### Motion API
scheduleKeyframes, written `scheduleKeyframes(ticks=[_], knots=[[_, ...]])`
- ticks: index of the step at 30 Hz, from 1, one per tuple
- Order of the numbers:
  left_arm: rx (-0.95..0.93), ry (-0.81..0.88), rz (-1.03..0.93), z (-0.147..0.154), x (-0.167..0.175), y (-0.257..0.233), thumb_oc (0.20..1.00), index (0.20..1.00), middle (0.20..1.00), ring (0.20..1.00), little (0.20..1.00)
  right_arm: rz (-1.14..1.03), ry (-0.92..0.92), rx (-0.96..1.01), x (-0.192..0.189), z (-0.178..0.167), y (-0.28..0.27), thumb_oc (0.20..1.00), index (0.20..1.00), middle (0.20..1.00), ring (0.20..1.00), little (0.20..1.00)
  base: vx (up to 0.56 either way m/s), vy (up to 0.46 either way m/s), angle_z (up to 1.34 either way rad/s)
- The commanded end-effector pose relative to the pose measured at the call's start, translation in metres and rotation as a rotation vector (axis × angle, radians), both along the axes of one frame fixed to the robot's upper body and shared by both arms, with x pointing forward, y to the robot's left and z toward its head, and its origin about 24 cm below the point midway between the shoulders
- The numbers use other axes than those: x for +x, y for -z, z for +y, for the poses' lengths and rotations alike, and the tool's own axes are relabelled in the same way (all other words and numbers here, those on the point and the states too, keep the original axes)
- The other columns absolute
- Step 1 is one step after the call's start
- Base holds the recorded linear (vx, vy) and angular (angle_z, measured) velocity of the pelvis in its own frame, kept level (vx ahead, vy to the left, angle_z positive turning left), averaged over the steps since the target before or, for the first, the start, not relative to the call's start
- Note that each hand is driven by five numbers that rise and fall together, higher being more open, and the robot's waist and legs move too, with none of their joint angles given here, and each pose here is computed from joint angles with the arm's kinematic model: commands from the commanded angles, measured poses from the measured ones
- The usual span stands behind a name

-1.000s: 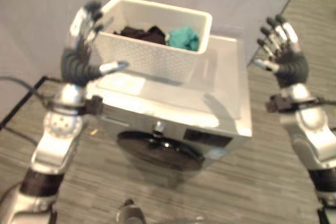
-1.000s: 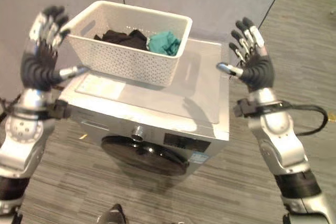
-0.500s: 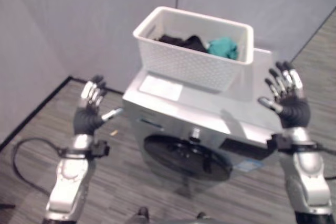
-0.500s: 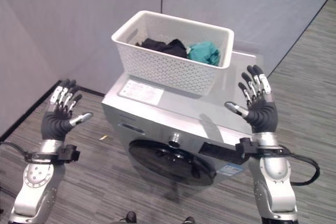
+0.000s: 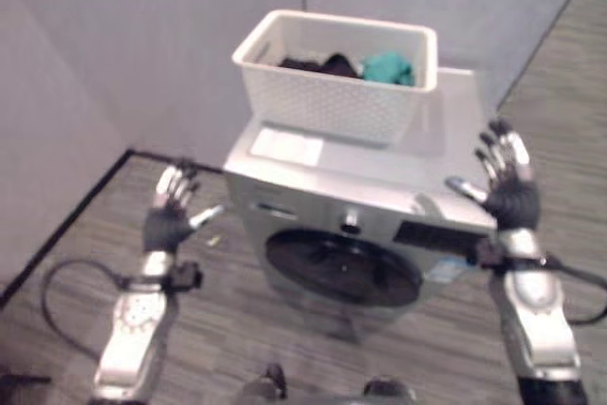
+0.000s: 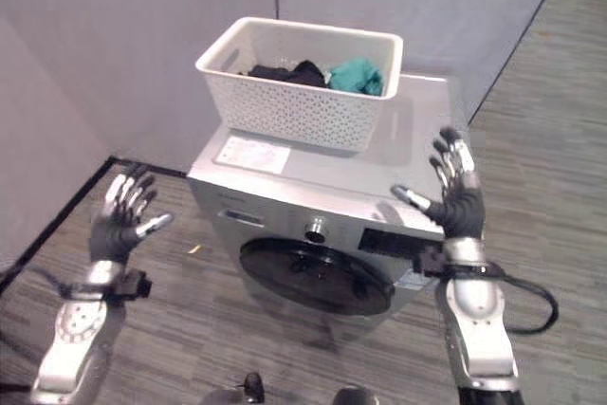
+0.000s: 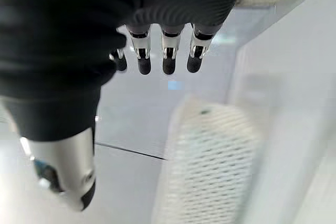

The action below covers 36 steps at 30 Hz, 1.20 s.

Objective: Grab the laundry basket,head to the washer,open it,put in the laundry and shut it.

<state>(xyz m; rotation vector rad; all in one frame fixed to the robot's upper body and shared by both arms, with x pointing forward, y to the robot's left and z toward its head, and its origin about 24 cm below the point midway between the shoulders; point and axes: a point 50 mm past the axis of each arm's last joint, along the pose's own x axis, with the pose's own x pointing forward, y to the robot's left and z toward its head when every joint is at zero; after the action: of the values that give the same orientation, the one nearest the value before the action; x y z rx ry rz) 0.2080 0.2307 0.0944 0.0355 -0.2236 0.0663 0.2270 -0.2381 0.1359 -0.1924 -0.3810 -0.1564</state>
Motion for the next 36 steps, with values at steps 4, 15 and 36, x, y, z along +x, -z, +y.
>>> scheduleKeyframes(ticks=[4, 15, 36], knots=[[-0.054, 0.014, -0.033, 0.001, -0.002, -0.001, 1.0, 1.0, 1.0, 1.0, 1.0, -0.084, 0.025, -0.105, -0.005, -0.019, -0.025, 1.0, 1.0, 1.0, 1.0, 1.0, -0.08, -0.164, -0.24], [-0.067, 0.014, 0.035, 0.0, -0.015, 0.015, 1.0, 1.0, 1.0, 1.0, 1.0, 0.211, 0.083, -0.353, -0.039, -0.024, 0.025, 1.0, 1.0, 1.0, 1.0, 1.0, -0.02, -0.021, 0.24], [-0.068, -0.113, 0.334, 0.03, -0.068, 0.074, 1.0, 1.0, 1.0, 1.0, 1.0, 0.756, 0.081, -0.82, -0.12, -0.073, 0.091, 1.0, 1.0, 1.0, 1.0, 1.0, 0.0, -0.003, -0.01]])
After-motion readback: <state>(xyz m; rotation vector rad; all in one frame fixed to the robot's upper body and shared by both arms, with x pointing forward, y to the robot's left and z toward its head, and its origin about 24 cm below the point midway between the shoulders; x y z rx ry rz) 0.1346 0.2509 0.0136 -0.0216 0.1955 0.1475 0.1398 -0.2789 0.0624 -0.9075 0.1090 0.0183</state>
